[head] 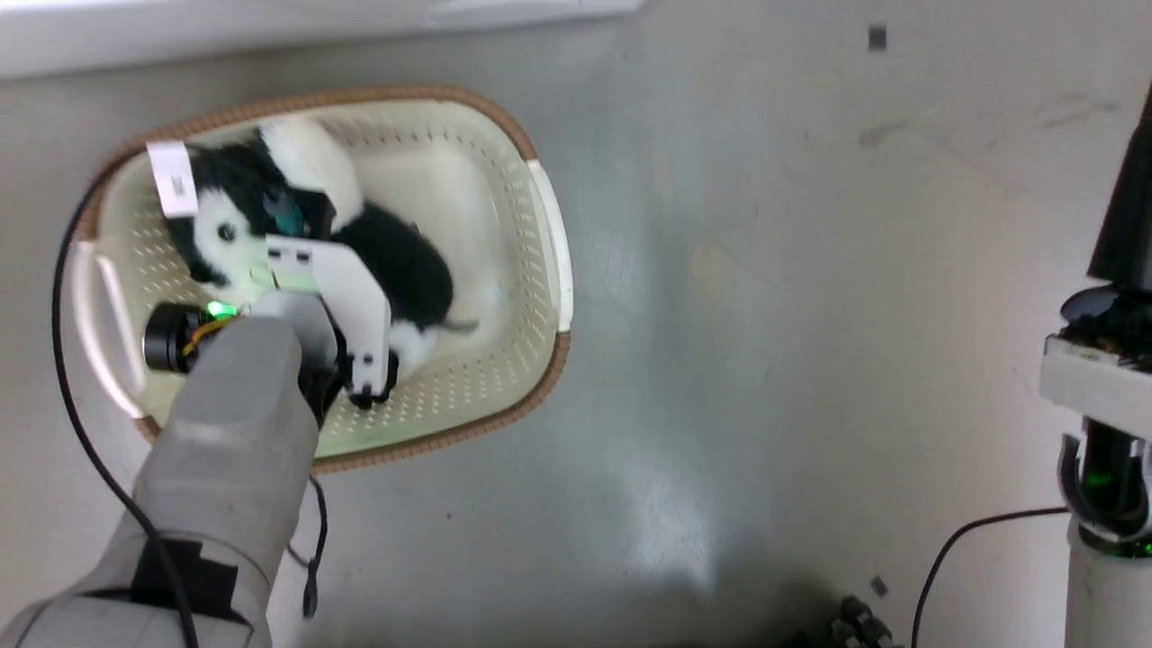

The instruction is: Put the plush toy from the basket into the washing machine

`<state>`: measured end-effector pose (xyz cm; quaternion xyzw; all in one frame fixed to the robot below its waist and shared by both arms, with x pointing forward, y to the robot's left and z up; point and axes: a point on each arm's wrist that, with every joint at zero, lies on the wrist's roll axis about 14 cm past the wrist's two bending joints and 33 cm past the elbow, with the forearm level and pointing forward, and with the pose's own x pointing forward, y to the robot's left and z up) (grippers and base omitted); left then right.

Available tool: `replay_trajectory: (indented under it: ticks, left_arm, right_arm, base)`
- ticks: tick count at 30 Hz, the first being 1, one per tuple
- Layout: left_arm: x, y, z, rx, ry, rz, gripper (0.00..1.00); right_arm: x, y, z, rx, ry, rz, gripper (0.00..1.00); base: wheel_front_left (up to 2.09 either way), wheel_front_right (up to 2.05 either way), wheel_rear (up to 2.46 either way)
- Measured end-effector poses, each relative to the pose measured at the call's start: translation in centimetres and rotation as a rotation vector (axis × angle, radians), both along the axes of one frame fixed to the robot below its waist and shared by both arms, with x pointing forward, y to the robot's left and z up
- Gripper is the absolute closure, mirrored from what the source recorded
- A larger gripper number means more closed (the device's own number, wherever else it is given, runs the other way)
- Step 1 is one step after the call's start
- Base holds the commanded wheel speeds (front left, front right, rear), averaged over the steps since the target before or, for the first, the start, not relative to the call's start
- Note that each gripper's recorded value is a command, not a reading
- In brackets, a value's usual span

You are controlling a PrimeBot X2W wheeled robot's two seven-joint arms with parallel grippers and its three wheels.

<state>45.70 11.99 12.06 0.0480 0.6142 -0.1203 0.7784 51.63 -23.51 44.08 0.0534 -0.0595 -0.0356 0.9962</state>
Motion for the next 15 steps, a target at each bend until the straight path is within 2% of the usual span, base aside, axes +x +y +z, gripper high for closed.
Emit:
replay_trajectory:
  ticks: [6, 15]
  left_arm:
    - [-0.1, 0.9, 3.7, -0.003, -0.080, 0.005, 1.00]
    - [-0.1, 0.0, 10.5, -0.075, -0.252, 0.023, 1.00]
  right_arm:
    - [-1.5, 0.6, 2.2, 0.007, -0.017, 0.011, 0.00]
    - [-4.2, 1.8, 6.7, -0.001, -0.081, 0.036, 0.00]
  base:
    - [0.00, 0.00, 0.00]
    - [0.00, 0.00, 0.00]
